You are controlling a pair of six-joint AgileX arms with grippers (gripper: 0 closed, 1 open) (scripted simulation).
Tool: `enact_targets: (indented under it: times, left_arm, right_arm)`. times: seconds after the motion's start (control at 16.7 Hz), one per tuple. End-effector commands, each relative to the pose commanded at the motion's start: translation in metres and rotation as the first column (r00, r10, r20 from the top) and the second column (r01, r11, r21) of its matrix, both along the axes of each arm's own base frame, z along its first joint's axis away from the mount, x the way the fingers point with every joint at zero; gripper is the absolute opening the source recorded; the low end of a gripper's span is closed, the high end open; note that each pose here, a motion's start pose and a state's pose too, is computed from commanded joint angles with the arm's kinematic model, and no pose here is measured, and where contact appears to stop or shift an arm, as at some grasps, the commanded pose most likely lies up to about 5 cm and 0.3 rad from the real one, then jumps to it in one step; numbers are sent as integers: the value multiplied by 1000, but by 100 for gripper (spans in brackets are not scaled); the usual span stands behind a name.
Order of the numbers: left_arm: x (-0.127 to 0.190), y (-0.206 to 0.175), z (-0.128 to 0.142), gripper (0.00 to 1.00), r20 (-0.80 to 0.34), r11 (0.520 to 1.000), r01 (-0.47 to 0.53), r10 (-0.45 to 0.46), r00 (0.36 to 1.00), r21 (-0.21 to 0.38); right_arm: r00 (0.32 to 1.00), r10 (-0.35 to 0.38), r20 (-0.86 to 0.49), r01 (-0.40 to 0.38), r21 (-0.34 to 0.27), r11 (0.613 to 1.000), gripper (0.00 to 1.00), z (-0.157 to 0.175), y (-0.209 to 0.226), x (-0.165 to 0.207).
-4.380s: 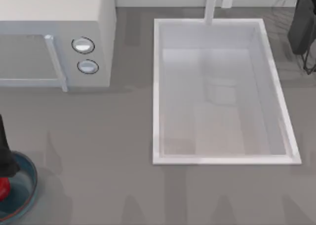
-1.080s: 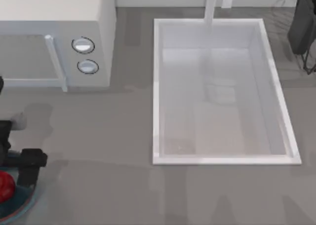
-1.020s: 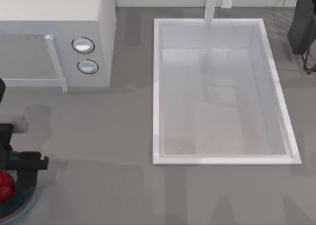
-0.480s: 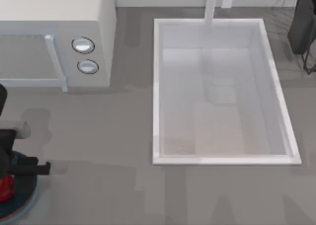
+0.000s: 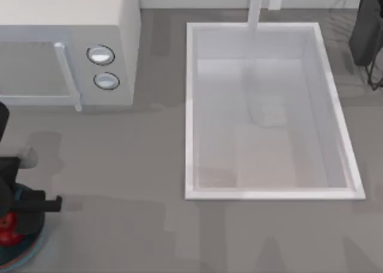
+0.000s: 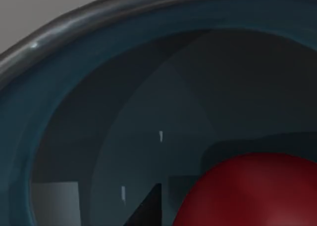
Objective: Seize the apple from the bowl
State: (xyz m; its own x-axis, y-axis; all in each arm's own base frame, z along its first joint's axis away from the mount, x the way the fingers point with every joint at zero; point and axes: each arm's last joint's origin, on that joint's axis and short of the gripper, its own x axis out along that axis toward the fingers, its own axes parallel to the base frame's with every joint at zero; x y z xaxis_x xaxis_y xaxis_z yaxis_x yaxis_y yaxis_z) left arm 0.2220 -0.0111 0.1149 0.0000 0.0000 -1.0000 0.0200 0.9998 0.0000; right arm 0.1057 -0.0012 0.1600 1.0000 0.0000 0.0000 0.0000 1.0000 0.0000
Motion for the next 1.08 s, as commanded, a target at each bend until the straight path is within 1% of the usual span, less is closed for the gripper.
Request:
enact_targets:
  times: [0.18,0.24,0.66,0.72,0.9,1.02,1.08]
  left_arm:
    - [0,0,0,2,0,1000,0,0,1000,0]
    - [0,0,0,0,0,1000,0,0,1000,0]
    - [0,0,0,0,0,1000,0,0,1000,0]
    - [2,0,11,0,26,1000,2,-2,1000,-18]
    - [6,0,17,0,20,1000,2,-2,1000,-18]
    - [16,-1,33,0,13,1000,2,-2,1000,-17]
    - [22,-1,44,0,10,1000,2,-2,1000,-17]
  right_arm:
    - [1000,0,0,0,0,1000,100,0,0,0]
    - [1000,0,0,0,0,1000,100,0,0,0]
    - [1000,0,0,0,0,1000,100,0,0,0]
    - [1000,0,0,0,0,1000,100,0,0,0]
    - [1000,0,0,0,0,1000,100,0,0,0]
    - [1000,0,0,0,0,1000,100,0,0,0]
    - [1000,0,0,0,0,1000,100,0,0,0]
